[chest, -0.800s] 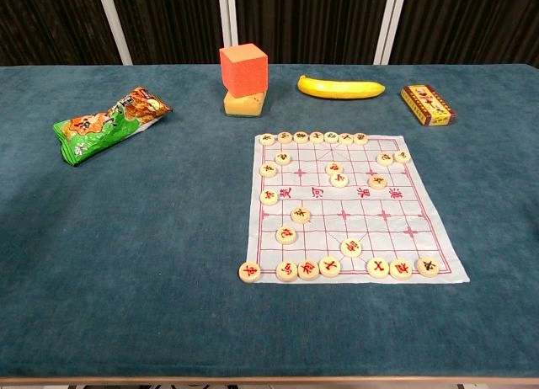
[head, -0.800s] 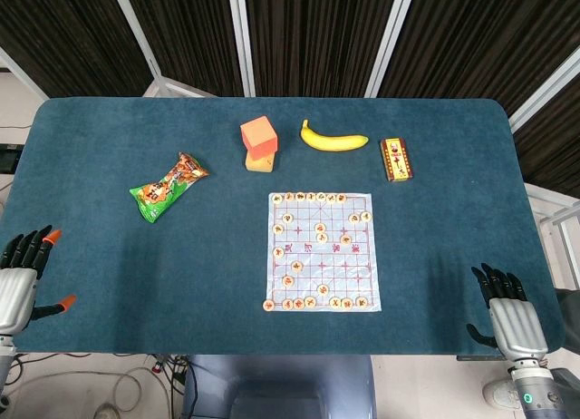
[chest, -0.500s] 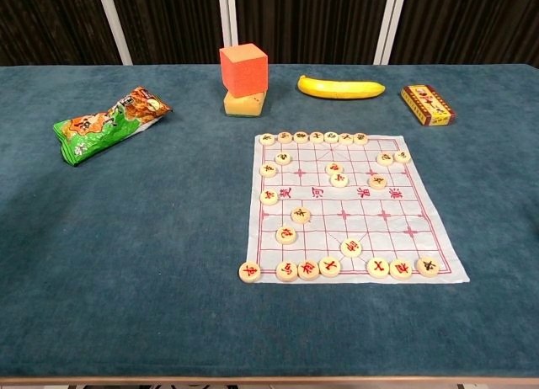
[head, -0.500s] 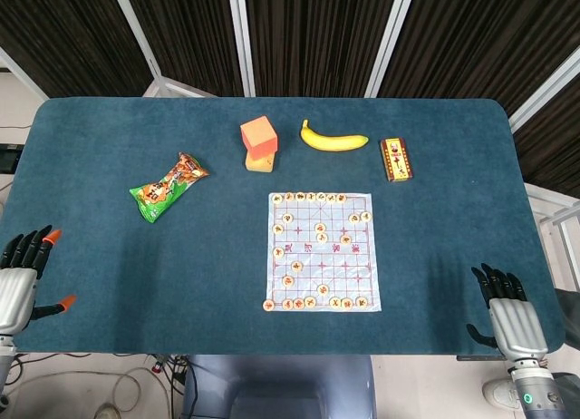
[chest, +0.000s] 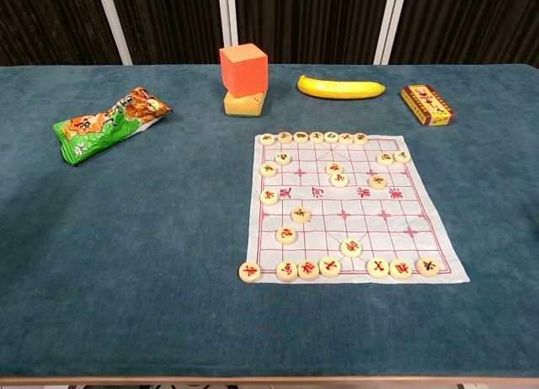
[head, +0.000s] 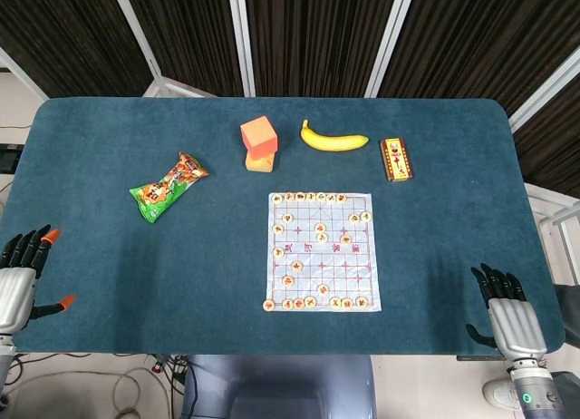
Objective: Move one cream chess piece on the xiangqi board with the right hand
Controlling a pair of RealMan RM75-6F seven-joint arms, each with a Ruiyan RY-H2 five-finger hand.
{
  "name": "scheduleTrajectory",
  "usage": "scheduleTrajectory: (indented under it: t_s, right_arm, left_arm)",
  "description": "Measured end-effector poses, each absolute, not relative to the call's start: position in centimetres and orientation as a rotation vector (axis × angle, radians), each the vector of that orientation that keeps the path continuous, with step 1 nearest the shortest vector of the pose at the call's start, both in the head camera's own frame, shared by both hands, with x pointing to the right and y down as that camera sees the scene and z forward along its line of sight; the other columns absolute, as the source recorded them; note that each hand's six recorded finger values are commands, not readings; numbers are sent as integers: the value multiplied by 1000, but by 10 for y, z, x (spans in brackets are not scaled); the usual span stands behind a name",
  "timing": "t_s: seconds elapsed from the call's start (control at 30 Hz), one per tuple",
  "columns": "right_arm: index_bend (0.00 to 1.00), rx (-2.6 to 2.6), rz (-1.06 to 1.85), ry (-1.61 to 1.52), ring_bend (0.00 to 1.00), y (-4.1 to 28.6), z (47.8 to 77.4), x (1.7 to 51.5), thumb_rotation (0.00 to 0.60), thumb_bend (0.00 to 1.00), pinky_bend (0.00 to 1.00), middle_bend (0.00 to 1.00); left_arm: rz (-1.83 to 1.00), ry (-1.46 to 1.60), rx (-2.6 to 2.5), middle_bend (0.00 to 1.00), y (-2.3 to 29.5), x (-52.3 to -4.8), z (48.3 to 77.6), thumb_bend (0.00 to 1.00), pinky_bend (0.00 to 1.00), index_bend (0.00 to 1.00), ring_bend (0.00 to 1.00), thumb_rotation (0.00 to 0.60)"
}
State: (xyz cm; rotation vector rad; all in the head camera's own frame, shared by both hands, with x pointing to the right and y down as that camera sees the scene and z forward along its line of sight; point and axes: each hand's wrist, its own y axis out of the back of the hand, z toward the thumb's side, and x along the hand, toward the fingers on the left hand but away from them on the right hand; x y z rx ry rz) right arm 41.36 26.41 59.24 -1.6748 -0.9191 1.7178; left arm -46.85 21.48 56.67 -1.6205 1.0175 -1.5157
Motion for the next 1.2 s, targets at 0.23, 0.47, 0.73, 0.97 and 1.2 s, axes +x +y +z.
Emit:
scheduleTrajectory:
  t_s: [0.23,0.47,0.73,0.97,1.2]
  right_arm:
    - [0,-1674,1719,-921,0,264,592,415,600,320,0,0]
    - [0,-1682,1715,-920,0,265,591,414,600,320,0,0]
    - [0,-1702,1684,-952,0,260,587,405,600,320,0,0]
    - [0,-1716,1564,-1004,0,228,579,376,600,320,0,0]
    - [13,-1759,1529,-1005,0,195,588,344,600,320,0,0]
  left_arm:
    - [-1513,1012,-1624,0,215,-467,567,0,0,0,0,600]
    - [-1517,1019,-1619,0,215,-468,566,0,0,0,0,600]
    - [-1517,1023,-1622,0,215,-468,566,0,0,0,0,600]
    - [-1518,1027,-1632,0,214,-467,567,0,0,0,0,600]
    - [-1518,1029,-1636,0,214,-467,568,0,0,0,0,600]
